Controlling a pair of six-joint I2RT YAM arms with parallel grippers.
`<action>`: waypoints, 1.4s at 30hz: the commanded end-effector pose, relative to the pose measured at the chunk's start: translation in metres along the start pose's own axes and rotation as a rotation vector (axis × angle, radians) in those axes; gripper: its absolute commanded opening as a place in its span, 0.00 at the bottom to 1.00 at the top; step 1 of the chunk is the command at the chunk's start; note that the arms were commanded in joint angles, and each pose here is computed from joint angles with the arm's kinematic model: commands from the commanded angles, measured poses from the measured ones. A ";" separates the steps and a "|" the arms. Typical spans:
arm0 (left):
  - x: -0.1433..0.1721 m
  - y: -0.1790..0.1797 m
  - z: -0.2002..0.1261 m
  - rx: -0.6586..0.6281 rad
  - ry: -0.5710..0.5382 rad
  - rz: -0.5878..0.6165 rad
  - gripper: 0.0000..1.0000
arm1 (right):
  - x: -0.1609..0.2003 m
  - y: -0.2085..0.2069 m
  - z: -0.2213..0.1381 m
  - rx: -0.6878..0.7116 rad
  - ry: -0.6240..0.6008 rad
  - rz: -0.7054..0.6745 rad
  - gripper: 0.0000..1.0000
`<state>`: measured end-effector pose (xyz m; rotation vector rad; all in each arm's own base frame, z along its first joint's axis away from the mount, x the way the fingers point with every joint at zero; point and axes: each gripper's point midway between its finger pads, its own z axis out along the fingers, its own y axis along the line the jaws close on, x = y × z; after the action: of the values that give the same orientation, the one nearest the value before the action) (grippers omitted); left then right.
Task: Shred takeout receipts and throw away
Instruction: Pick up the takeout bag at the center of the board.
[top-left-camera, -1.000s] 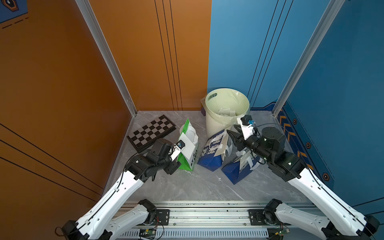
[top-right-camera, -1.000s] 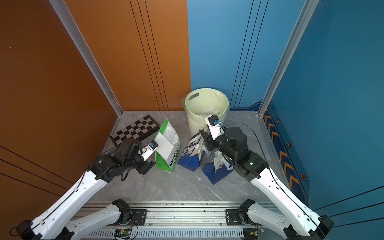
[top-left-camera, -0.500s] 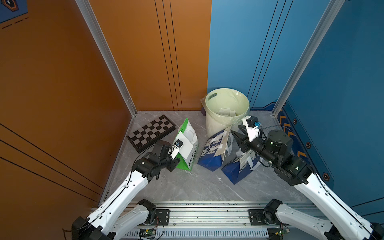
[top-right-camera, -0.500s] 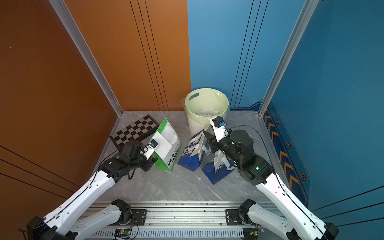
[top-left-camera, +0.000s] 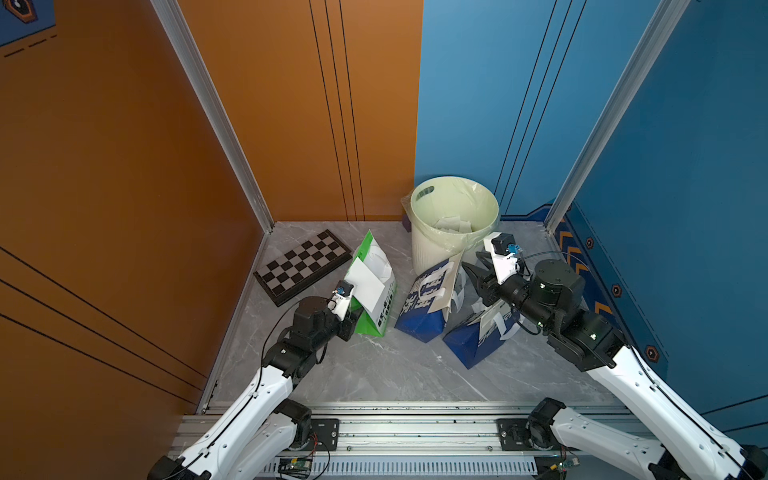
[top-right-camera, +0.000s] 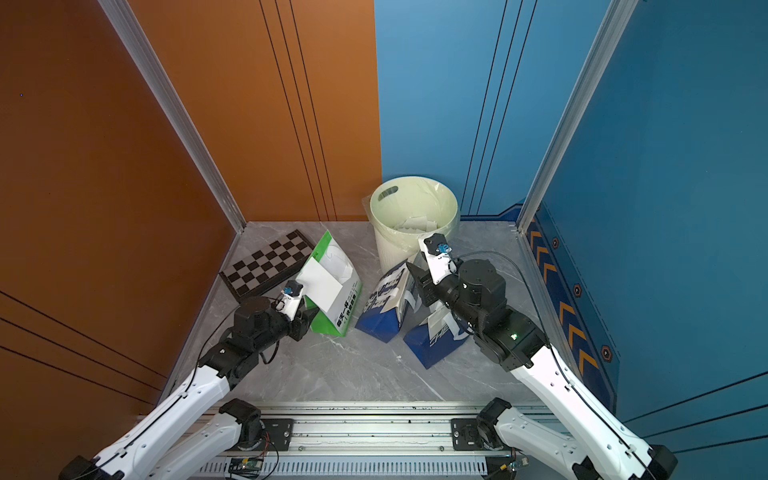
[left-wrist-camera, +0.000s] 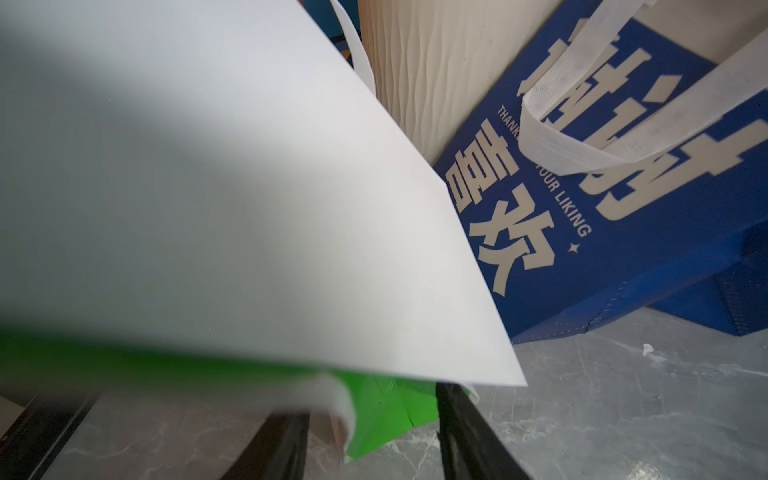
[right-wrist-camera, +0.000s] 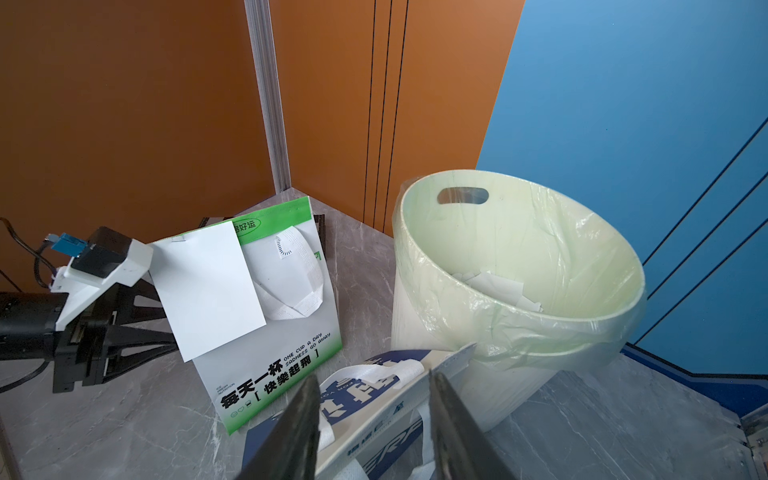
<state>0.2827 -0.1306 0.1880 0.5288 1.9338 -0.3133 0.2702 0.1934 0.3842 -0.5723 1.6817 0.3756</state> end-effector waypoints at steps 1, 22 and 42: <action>-0.016 0.000 -0.004 0.016 -0.077 -0.025 0.50 | 0.002 0.000 0.002 -0.002 0.014 -0.011 0.44; -0.047 0.007 0.011 0.052 -0.272 -0.048 0.26 | 0.014 0.085 0.027 -0.259 0.081 -0.108 0.43; -0.105 0.026 -0.044 -0.001 -0.477 -0.372 0.00 | 0.047 0.173 0.097 -0.218 0.134 -0.690 0.75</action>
<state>0.2968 -0.1231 0.2728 0.1875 1.6099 -0.5926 0.2303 0.3805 0.2839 -1.3750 1.5388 0.1136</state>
